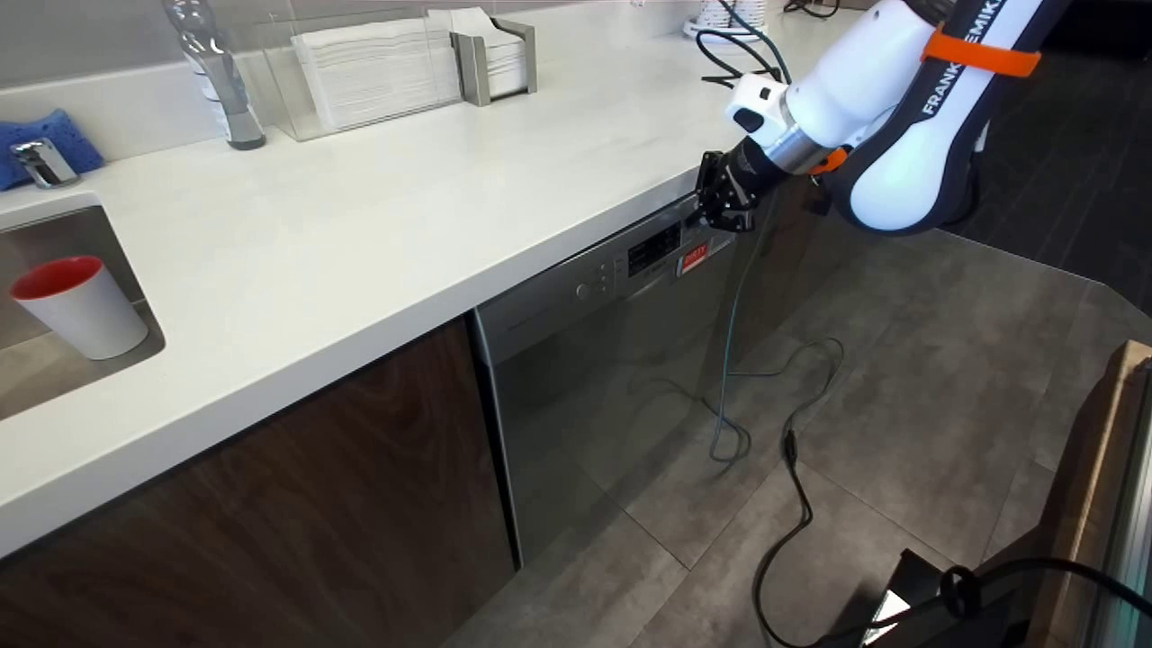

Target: Press a button on the dishwasher

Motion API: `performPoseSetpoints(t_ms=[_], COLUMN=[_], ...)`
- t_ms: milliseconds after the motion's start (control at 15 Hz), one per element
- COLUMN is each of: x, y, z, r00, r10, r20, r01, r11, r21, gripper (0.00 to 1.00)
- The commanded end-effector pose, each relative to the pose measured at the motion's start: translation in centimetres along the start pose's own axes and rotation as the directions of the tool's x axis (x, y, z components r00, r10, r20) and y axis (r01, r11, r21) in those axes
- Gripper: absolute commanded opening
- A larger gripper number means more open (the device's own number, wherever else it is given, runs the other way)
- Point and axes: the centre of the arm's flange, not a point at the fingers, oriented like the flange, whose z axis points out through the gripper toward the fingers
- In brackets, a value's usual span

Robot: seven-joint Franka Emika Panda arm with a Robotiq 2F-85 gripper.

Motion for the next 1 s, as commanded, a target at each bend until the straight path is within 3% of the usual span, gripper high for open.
performPoseSetpoints(t_ms=[0,800,867,933], x=[0.3,0.9,1.1,1.3], y=[0.7,-0.1,-0.2,-0.4], z=[0.1,-2.4,-2.8,-3.1], r00=[1.000,0.991,0.991,0.991], r10=[-0.016,-0.112,-0.111,-0.108], r20=[0.011,0.080,0.074,0.074], r01=[0.016,0.107,0.105,0.100], r11=[1.000,0.992,0.991,0.990], r21=[-0.023,0.067,0.087,0.104], gripper=[0.00,0.00,0.26,0.28])
